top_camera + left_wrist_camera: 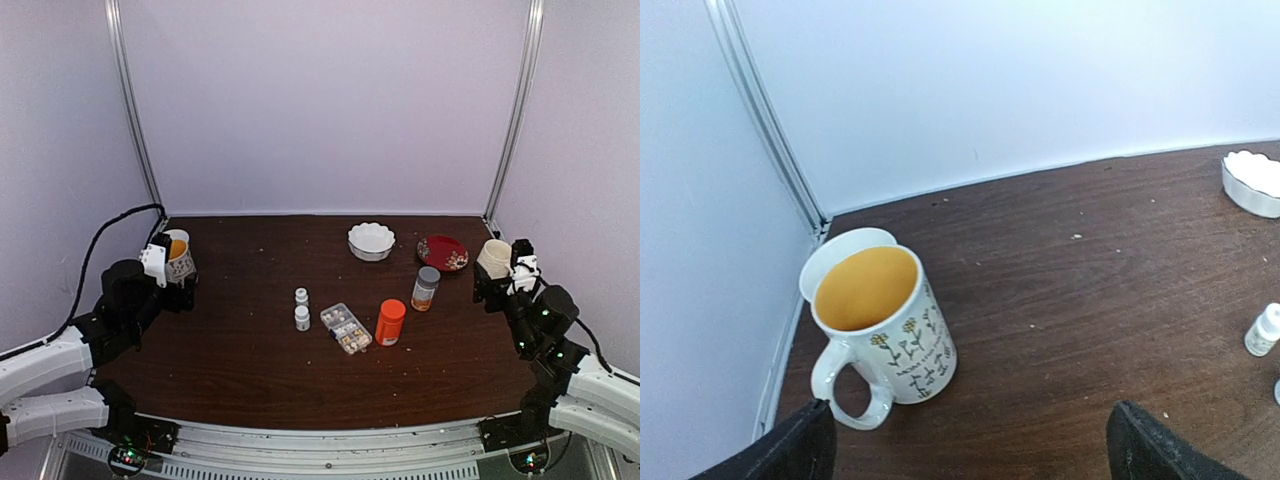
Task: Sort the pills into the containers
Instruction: Reset both arms
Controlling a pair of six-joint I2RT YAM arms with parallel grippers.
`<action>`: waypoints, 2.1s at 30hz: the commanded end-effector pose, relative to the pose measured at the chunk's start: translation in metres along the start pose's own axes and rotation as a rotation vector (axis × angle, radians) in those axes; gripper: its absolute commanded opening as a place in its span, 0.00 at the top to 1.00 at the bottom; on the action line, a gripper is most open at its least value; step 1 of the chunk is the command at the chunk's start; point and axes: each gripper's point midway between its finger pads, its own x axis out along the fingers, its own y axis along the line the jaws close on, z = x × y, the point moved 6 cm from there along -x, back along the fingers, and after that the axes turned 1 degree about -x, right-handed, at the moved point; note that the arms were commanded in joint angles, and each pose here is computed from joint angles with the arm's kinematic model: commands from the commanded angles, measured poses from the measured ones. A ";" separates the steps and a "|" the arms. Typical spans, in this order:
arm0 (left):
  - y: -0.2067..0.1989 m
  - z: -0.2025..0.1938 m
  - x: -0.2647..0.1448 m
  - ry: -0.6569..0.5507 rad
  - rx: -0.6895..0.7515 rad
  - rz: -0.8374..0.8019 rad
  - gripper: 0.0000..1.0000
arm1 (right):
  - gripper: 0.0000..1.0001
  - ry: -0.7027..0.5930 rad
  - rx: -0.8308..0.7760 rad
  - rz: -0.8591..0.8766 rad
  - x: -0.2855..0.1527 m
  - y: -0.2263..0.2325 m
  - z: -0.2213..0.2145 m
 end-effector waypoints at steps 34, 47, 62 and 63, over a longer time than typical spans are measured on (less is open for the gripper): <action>0.111 -0.021 0.080 -0.161 -0.007 0.161 0.03 | 0.00 0.063 0.041 -0.256 0.092 -0.073 -0.053; 0.113 -0.030 0.091 -0.160 -0.022 0.145 0.02 | 0.00 0.069 0.041 -0.258 0.093 -0.073 -0.054; 0.113 -0.031 0.091 -0.158 -0.020 0.145 0.02 | 0.00 0.067 0.040 -0.259 0.093 -0.073 -0.054; 0.113 -0.030 0.091 -0.159 -0.020 0.145 0.02 | 0.00 0.068 0.040 -0.259 0.093 -0.073 -0.054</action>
